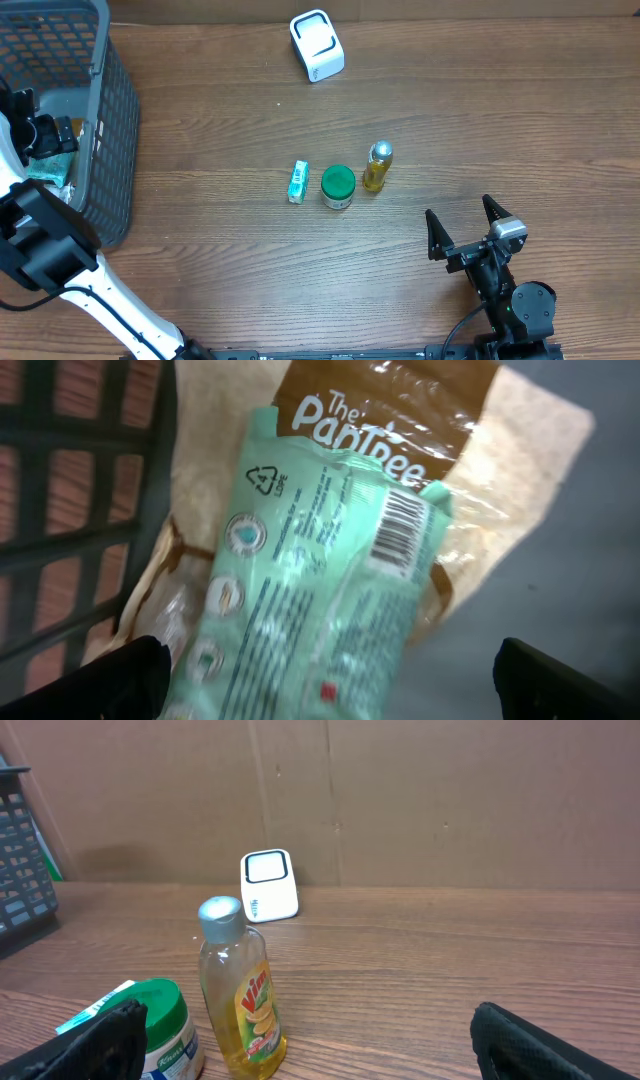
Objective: Scan the item barcode
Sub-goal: 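Move the left gripper back into the basket and grasp the PapTree wipes pack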
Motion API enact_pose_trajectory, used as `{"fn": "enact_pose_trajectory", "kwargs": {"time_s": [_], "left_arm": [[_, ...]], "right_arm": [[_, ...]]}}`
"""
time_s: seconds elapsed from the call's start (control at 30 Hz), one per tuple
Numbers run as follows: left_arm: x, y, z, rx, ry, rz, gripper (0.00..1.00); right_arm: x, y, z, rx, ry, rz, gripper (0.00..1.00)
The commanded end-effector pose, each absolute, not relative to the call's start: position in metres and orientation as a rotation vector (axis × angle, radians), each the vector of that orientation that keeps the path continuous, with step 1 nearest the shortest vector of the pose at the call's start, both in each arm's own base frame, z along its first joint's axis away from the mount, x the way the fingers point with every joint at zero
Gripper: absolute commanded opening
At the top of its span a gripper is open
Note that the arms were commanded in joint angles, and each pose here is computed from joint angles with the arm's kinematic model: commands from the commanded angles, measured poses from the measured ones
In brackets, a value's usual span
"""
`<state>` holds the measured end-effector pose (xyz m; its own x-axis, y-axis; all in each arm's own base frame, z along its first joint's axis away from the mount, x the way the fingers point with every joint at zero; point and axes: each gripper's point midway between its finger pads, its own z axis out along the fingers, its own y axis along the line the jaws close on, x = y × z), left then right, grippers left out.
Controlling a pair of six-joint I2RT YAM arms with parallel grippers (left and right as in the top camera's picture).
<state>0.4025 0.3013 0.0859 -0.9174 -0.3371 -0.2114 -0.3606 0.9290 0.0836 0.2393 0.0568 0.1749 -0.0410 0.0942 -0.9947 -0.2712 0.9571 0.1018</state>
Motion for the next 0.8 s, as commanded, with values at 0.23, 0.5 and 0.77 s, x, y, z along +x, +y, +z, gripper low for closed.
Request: {"fn": "enact_pose_trajectory", "kwargs": {"time_s": [0.23,0.5,0.77], "left_arm": [[0.404,0.303,0.07,-0.402,2.945,0.195,1.0],[0.397,0.307,0.064,-0.411,2.976,0.247,0.99],[0.385,0.31,0.039,-0.421,3.02,0.309,1.0]], "right_arm": [[0.239,0.057,0.173,-0.143,1.583,0.297,1.0],[0.239,0.057,0.173,-0.143,1.583,0.297,1.0],[0.239,0.057,0.173,-0.143,1.583,0.297,1.0]]}}
